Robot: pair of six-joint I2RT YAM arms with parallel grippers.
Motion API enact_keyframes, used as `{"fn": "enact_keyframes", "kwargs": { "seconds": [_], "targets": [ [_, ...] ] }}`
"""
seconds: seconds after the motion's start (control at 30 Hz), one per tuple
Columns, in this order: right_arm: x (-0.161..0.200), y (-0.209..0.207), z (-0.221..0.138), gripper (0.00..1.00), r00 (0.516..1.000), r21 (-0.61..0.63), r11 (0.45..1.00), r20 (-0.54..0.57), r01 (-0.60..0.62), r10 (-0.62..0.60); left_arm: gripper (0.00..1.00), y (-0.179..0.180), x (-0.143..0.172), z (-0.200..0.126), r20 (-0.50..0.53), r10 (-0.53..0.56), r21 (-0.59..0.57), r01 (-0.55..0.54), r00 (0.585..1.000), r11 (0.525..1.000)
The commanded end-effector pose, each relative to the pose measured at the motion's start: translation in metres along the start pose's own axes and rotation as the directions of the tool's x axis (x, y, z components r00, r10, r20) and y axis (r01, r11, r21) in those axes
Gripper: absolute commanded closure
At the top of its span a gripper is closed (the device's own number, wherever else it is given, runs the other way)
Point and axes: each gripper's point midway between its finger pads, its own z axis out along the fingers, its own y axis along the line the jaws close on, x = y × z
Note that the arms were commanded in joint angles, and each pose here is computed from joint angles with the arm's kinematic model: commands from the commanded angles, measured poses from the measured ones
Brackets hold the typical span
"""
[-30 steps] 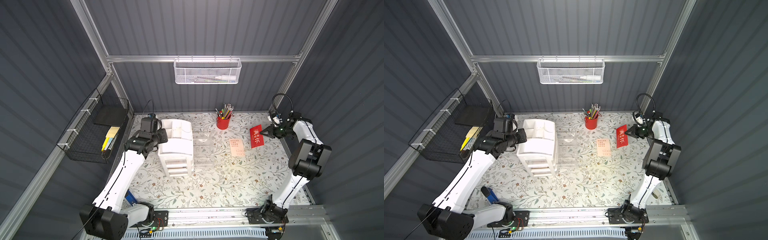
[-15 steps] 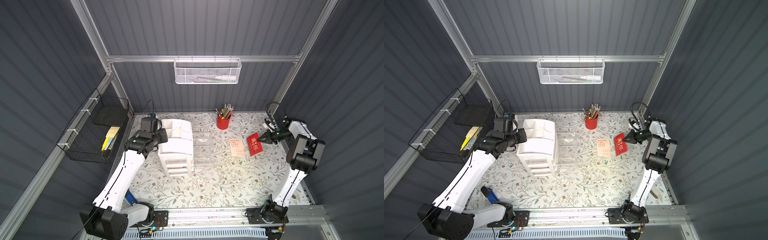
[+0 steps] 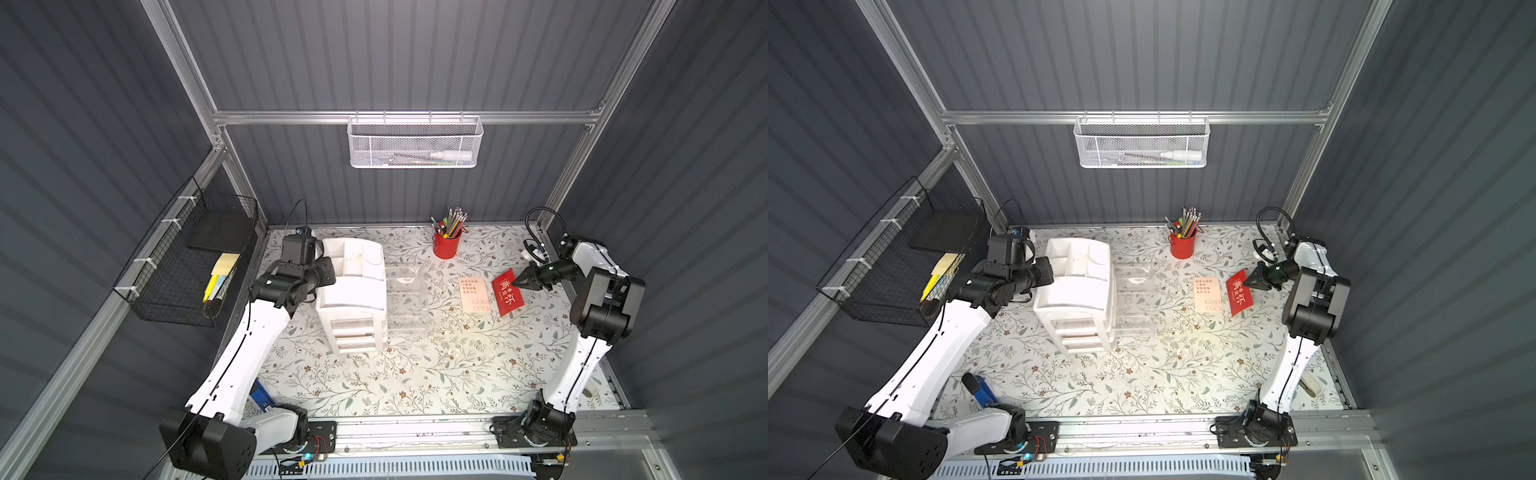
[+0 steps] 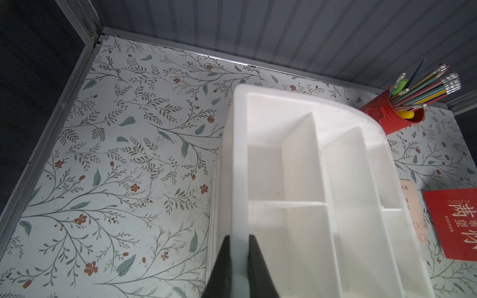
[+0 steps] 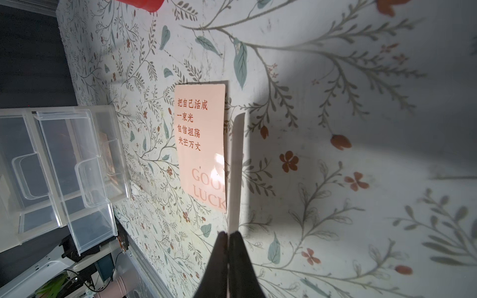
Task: Take the postcards out of the drawer
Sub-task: Place the postcard at the center of the board.
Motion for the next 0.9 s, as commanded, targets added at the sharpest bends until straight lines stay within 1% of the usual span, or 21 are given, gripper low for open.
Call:
{"fn": "enact_keyframes", "kwargs": {
  "seconds": [0.0,0.1,0.17,0.3,0.47,0.87],
  "targets": [
    [0.000,-0.007,0.007,0.92,1.000,0.005,1.000,-0.020,-0.014,0.014,1.00,0.013,0.035,0.021,-0.140,0.035,-0.056,-0.043,0.990,0.998],
    [0.002,-0.012,0.009,0.91,0.999,0.022,0.999,-0.030,-0.029,0.029,1.00,0.013,0.036,0.021,-0.144,0.035,-0.057,-0.044,0.989,0.997],
    [0.003,-0.015,0.009,0.88,0.998,0.042,0.998,-0.036,-0.040,0.042,1.00,0.013,0.036,0.021,-0.142,0.035,-0.057,-0.044,0.989,0.997],
    [0.002,-0.016,0.008,0.86,0.998,0.051,0.997,-0.035,-0.050,0.052,1.00,0.013,0.036,0.021,-0.143,0.037,-0.058,-0.046,0.989,0.997],
    [0.002,-0.023,0.007,0.81,0.997,0.082,0.995,-0.036,-0.059,0.062,1.00,0.013,0.035,0.020,-0.140,0.039,-0.059,-0.048,0.989,0.997],
    [-0.008,-0.029,-0.004,0.79,0.998,0.115,0.991,0.006,-0.067,0.067,1.00,0.013,0.035,0.019,-0.139,0.039,-0.058,-0.047,0.990,0.997]
  ]
}}
